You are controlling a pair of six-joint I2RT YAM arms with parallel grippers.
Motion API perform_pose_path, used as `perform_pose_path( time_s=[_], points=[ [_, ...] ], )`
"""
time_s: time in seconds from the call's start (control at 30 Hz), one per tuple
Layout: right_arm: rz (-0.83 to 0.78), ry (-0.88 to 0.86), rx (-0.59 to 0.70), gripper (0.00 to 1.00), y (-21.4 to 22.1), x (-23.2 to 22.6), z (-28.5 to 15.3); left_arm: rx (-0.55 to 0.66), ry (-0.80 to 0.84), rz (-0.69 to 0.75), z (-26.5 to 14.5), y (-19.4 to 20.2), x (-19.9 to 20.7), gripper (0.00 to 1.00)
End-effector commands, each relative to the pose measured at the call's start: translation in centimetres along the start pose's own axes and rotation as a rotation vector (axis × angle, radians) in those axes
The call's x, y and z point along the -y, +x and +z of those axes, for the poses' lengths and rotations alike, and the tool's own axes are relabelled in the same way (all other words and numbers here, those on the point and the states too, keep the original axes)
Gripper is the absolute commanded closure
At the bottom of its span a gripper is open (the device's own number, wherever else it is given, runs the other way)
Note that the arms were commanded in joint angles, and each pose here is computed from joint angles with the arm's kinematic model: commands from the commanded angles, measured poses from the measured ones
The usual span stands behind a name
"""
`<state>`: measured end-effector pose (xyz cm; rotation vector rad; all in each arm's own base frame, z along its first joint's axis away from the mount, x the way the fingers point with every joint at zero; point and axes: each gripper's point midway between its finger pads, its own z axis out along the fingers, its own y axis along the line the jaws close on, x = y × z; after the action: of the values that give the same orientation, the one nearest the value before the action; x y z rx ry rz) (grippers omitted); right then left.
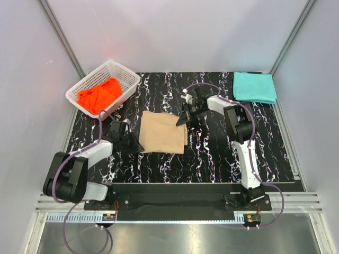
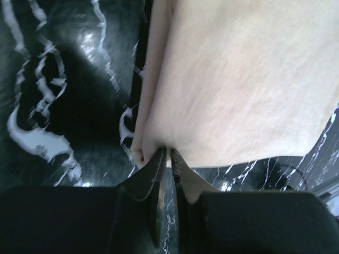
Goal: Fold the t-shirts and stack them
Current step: Neatly place the folded tshirt to the corner
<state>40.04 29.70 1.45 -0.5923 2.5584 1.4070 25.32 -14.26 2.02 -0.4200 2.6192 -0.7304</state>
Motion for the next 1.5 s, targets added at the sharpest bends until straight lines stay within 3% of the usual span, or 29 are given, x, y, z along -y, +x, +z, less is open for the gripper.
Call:
perform_pose_path(
  time_s=[0.0, 0.13, 0.27, 0.63, 0.77, 0.9, 1.13, 1.2, 1.27, 1.3, 1.37, 1.4, 1.47],
  points=[
    [-0.033, 0.234, 0.104, 1.00, -2.3, -0.1, -2.2, 0.085, -0.036, 0.048, -2.8, -2.2, 1.0, 0.85],
    [0.048, 0.406, 0.167, 1.00, -1.3, -1.8, -3.5, 0.274, -0.056, 0.147, -9.0, -7.3, 4.5, 0.78],
    [0.106, 0.543, 0.231, 1.00, -0.3, -2.6, -3.5, 0.372, -0.074, 0.211, -13.5, -8.8, 5.7, 0.77],
    [-0.005, 0.862, 0.359, 1.00, -0.9, -6.1, -5.0, 0.379, -0.078, 0.199, -13.7, -7.8, 4.9, 0.79],
    [-0.039, 0.895, 0.358, 1.00, -0.5, -7.0, -5.0, 0.376, -0.091, 0.192, -13.6, -8.2, 5.0, 0.80],
    [-0.084, 0.894, 0.343, 1.00, -0.5, -6.8, -5.1, 0.383, -0.066, 0.191, -14.0, -8.6, 5.8, 0.81],
    [-0.273, 0.674, 0.267, 1.00, -2.3, -5.9, -6.1, 0.380, 0.121, 0.262, -15.1, -8.1, 9.5, 0.81],
    [-0.278, 0.542, 0.244, 1.00, -2.5, -6.1, -6.3, 0.361, 0.169, 0.281, -15.2, -7.7, 10.4, 0.81],
    [-0.242, 0.460, 0.301, 1.00, -4.0, -4.4, -9.3, 0.344, 0.195, 0.303, -15.2, -7.5, 10.8, 0.81],
    [-0.269, 0.331, 0.282, 1.00, -3.6, -5.2, -9.5, 0.327, 0.220, 0.316, -15.3, -7.2, 11.3, 0.81],
    [-0.288, 0.341, 0.298, 1.00, -5.1, -4.4, -11.7, 0.301, 0.245, 0.351, -15.3, -6.9, 11.9, 0.80],
    [-0.349, 0.377, 0.266, 1.00, -5.5, -3.8, -12.3, 0.272, 0.260, 0.364, -15.1, -6.5, 12.1, 0.80],
    [-0.280, 0.441, 0.126, 1.00, -3.7, -1.1, -12.2, 0.248, 0.272, 0.398, -14.9, -6.3, 12.4, 0.80]
  ],
)
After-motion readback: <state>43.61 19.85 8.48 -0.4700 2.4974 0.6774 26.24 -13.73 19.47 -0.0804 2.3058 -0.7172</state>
